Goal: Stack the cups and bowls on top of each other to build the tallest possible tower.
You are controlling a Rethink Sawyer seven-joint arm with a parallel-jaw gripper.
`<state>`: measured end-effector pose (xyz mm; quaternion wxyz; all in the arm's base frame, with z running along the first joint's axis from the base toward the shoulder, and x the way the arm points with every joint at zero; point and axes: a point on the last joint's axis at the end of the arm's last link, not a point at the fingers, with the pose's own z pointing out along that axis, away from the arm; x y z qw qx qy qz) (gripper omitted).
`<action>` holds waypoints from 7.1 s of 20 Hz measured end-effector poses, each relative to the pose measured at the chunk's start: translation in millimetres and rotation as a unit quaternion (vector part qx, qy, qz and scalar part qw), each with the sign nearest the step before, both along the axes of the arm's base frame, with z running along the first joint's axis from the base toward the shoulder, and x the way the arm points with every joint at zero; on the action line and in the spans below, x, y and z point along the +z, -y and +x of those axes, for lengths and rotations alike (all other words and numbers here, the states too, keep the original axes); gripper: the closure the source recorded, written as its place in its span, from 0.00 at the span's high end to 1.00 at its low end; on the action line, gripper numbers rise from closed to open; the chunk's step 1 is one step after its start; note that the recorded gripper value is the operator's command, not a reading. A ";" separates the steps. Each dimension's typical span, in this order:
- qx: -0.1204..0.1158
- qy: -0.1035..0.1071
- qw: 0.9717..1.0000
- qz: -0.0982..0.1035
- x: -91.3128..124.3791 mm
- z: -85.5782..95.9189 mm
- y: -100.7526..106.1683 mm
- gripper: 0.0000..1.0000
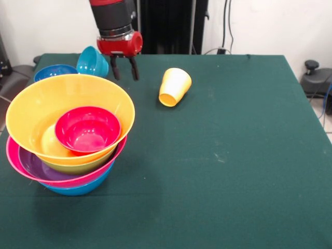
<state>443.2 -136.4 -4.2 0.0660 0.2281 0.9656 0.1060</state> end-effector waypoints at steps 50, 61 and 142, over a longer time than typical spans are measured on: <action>-0.048 -0.018 0.999 -0.013 32.0 -97.5 60.7 1.00; -0.039 -0.017 0.999 -0.015 30.2 -100.3 60.1 1.00; 0.041 -0.013 0.999 -0.030 33.6 -59.4 41.3 1.00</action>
